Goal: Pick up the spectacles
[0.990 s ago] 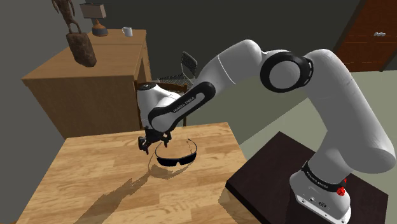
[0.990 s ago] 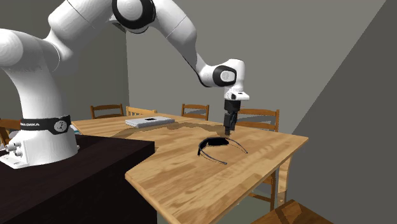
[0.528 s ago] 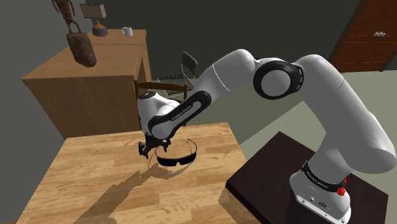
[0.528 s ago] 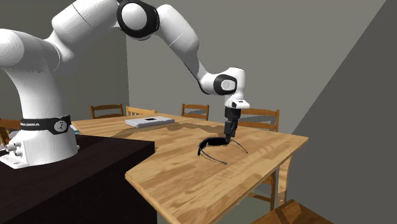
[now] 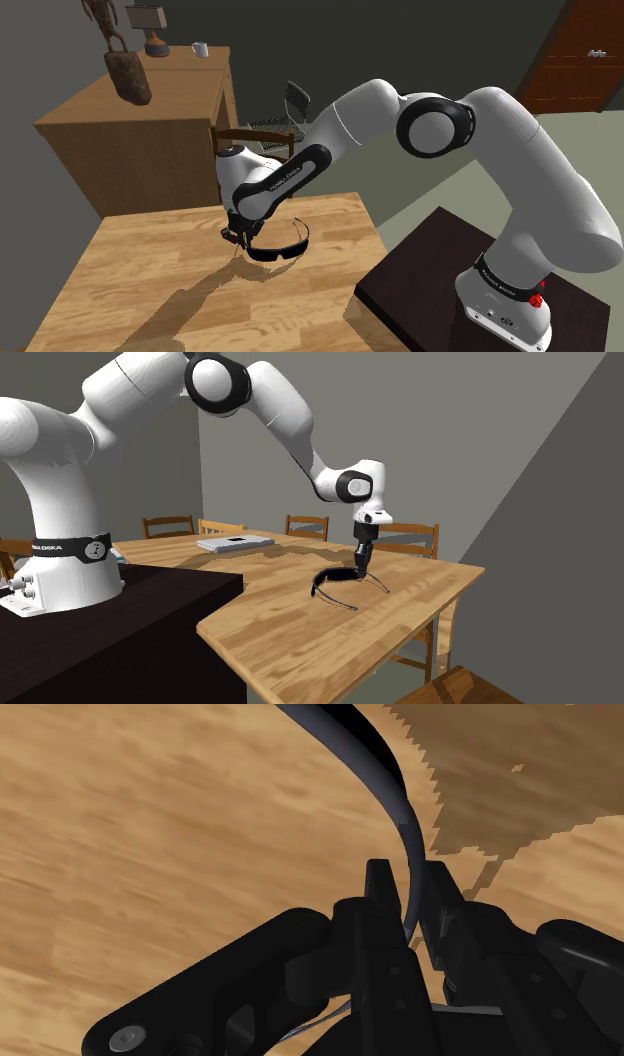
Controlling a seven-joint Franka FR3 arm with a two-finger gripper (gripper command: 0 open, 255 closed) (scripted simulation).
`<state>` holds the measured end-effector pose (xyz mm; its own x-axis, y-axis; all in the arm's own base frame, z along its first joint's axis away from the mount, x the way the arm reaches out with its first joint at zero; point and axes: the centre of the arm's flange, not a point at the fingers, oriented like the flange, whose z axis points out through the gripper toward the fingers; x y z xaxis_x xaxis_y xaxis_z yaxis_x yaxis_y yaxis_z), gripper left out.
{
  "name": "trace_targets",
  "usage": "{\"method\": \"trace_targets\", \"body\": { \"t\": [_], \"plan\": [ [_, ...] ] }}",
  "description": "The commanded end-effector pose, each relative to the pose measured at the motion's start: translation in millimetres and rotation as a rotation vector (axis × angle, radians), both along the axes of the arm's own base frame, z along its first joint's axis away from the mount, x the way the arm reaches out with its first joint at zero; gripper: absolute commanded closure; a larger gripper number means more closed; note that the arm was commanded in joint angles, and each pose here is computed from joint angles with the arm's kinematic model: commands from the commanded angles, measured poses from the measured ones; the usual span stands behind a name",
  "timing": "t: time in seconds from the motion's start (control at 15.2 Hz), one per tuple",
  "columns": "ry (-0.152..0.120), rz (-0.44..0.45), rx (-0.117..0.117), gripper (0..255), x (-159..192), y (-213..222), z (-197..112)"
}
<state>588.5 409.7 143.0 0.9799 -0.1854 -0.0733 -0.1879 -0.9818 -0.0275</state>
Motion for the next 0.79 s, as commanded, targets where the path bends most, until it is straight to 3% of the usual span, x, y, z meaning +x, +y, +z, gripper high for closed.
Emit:
{"method": "trace_targets", "body": {
  "t": [0.0,0.73],
  "plan": [
    [0.000,0.000,0.000,255,0.0,-0.1,-0.2],
    [0.000,0.000,0.000,255,0.1,-1.1,47.0]
  ]
}}
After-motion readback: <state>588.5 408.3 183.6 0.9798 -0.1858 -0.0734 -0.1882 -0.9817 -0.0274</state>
